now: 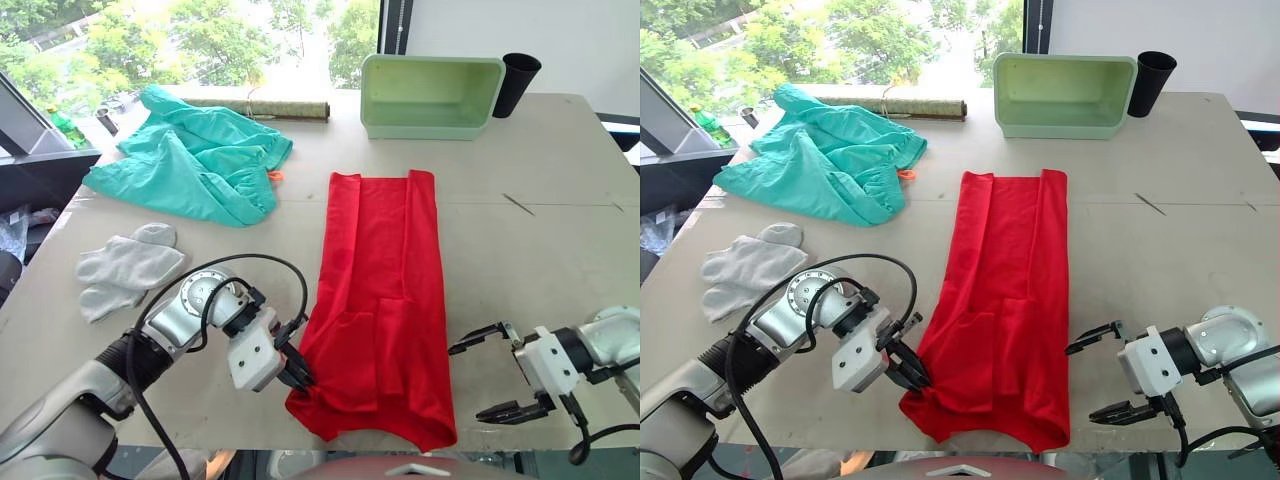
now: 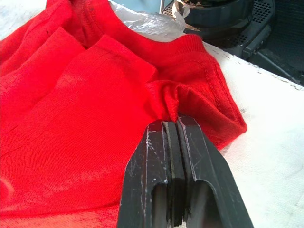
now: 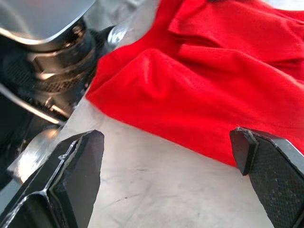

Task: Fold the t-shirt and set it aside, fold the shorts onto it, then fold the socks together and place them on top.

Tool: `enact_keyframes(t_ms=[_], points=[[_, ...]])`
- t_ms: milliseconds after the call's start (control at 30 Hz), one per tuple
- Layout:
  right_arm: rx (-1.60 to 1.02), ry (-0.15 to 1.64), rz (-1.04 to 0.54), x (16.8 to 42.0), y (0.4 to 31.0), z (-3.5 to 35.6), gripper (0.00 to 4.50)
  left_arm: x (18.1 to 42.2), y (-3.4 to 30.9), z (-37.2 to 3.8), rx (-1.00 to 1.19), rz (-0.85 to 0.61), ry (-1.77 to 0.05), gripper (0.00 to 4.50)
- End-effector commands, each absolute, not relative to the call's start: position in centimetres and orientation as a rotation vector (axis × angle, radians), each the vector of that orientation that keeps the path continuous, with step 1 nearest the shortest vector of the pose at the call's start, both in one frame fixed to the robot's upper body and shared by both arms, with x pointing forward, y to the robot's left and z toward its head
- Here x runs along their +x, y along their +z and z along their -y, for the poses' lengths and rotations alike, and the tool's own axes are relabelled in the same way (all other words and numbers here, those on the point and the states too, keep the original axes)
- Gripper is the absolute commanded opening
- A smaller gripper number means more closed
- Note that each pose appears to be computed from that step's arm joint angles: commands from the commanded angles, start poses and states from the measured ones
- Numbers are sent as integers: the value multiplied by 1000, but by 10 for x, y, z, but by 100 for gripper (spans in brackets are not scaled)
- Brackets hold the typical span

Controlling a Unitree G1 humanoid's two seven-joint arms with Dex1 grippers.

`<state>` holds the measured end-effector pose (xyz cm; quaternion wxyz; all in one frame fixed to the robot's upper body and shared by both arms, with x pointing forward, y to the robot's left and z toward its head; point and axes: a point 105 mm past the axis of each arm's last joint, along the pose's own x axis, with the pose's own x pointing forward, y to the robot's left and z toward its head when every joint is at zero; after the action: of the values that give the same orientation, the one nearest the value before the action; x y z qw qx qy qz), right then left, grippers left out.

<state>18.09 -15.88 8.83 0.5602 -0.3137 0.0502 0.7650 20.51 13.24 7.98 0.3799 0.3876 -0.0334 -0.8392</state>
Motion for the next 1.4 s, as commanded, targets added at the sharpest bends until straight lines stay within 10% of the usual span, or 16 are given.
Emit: enact_keyframes(t_ms=[33, 267, 567, 1000, 1233, 1400], points=[[-737, 1887, -94, 175, 89, 148, 450, 203, 85, -131, 983, 105, -2133, 5], [-689, 1978, -141, 171, 78, 132, 408, 194, 90, -129, 940, 97, -2111, 0], [-621, 2008, -176, 164, 79, 128, 8, 176, 93, -131, 900, 62, -2100, 0], [-561, 1981, -240, 156, 88, 137, 8, 182, 89, -129, 847, 33, -1964, 0], [-578, 2032, -266, 135, 84, 134, 272, 167, 88, -131, 805, 8, -1947, 0], [-527, 2012, -273, 130, 82, 126, 272, 165, 87, -131, 795, -2, -1924, 0]])
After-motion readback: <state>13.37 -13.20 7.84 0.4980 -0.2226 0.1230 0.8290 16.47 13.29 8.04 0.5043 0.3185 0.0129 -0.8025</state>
